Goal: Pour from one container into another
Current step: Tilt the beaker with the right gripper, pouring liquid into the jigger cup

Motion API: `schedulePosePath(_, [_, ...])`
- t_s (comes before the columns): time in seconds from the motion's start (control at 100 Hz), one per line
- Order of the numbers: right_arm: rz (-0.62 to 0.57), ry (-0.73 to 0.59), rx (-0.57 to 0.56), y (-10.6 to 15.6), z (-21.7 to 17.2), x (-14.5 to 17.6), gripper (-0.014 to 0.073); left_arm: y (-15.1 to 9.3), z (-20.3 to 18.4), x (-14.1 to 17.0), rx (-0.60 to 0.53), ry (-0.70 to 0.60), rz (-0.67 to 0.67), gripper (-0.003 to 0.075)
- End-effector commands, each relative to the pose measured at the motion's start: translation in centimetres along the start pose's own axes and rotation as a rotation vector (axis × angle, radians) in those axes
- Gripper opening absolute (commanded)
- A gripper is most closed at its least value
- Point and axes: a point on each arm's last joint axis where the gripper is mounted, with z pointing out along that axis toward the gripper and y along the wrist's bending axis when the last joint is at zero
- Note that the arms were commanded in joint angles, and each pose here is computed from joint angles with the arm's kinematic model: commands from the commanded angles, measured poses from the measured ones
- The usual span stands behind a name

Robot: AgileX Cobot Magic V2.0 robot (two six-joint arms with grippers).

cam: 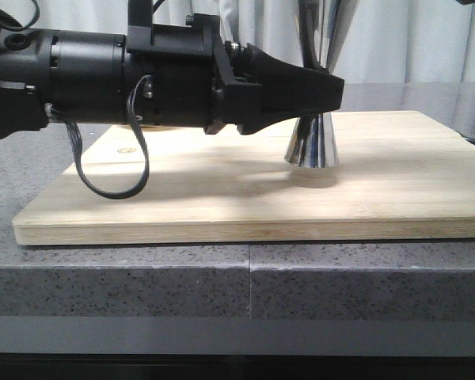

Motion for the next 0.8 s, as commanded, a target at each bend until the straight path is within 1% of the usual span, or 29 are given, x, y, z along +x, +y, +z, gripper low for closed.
schedulePosePath(0.0, [-0.026,-0.041,0.059,-1.65,-0.67,-0.82,0.015,-0.28,-0.36,-3.47,0.008,-0.136,0.033,-0.0021])
schedulePosePath(0.79, [-0.123,-0.015,0.043,-1.51,-0.66,-0.6,0.015,-0.28,-0.36,-3.47,0.008,-0.136,0.033,-0.0021])
